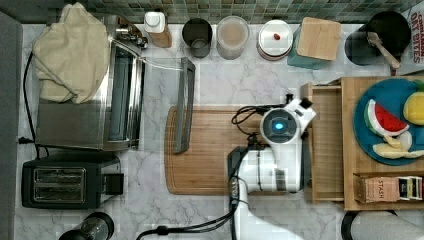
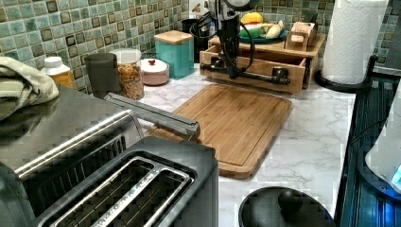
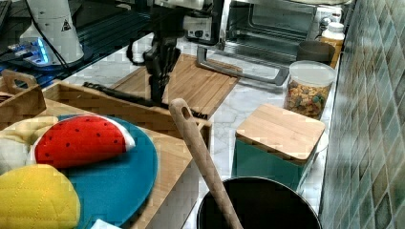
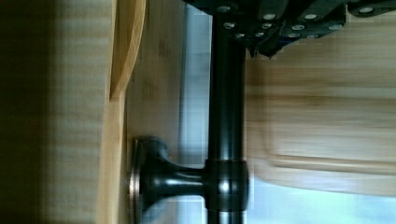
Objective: Close the drawer.
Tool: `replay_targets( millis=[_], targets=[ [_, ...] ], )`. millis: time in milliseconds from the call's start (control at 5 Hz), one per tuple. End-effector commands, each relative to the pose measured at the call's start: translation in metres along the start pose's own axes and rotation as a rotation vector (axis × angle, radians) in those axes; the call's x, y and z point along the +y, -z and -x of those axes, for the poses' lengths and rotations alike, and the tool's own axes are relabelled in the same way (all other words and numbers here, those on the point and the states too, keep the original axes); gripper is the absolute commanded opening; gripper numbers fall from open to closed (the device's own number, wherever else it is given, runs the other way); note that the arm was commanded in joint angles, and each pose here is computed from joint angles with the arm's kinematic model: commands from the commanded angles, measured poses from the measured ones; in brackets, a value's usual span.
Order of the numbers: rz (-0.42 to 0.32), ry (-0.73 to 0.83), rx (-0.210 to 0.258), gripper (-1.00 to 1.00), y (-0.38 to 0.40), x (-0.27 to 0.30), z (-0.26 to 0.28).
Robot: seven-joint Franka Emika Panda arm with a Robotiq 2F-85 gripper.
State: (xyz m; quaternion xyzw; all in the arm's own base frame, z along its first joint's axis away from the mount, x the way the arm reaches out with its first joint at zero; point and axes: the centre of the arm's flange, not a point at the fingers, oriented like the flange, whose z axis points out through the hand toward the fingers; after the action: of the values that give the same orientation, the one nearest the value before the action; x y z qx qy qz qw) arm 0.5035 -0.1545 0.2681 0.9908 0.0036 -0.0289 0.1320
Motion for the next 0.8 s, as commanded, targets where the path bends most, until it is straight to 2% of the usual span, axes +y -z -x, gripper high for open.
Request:
replay_targets(
  millis=[200, 800],
  targets=[
    [0.096, -0.280, -0.002, -1.00, -0.0306, 0.2291, 0.0461],
    [0.096, -0.280, -0.002, -1.00, -0.0305, 0.2291, 0.0461]
  ],
)
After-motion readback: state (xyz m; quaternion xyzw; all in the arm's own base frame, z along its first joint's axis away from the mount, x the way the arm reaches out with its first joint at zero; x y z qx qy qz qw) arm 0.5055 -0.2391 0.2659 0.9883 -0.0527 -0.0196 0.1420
